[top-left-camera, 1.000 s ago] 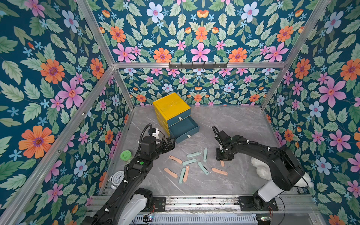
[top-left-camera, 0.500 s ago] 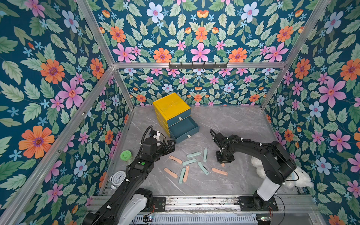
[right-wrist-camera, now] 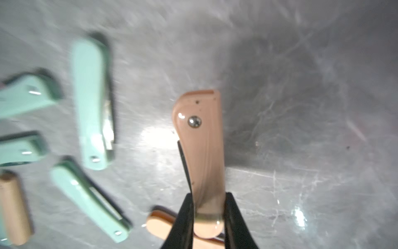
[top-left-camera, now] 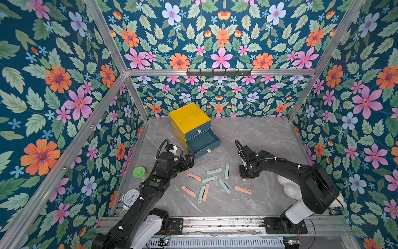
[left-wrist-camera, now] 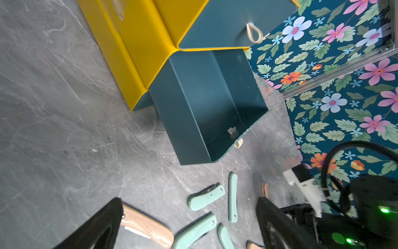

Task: Place the fruit knives into the drawer by color
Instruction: Pick up the fruit knife from the center of the board.

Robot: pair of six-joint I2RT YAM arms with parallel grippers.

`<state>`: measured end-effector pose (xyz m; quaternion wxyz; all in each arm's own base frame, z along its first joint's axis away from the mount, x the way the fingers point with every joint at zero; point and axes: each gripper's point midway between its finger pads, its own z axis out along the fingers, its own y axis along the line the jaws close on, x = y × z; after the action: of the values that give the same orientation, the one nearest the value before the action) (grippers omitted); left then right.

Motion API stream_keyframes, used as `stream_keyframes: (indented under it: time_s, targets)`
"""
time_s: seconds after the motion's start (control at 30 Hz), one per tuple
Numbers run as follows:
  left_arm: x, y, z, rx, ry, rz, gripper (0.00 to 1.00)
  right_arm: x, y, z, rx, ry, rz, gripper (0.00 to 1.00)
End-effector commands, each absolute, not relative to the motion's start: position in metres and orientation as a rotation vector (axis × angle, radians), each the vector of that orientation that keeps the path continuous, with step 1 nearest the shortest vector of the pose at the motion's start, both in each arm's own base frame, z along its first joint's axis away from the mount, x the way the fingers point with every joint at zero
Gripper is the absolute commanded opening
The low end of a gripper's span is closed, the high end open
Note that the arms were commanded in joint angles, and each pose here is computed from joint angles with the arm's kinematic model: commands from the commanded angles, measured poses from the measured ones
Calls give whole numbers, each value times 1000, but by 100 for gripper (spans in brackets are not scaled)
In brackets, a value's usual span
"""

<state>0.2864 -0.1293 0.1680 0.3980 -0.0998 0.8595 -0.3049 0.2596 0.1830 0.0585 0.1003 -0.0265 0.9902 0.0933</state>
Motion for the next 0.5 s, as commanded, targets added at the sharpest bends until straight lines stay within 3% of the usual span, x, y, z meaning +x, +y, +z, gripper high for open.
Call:
stream_keyframes:
  time_s: [0.0,0.27,0.47]
  targets:
    - [289,-126,173,-276,2154,-763,99,276,201,96,-98,2786,427,8]
    - [287,-118,168,-315,2157,-720,99,323,287,221,-274,2408,791,8]
    - [286,-117,169,-303,2172,-700,99,377,348,235,-227,2347,990,9]
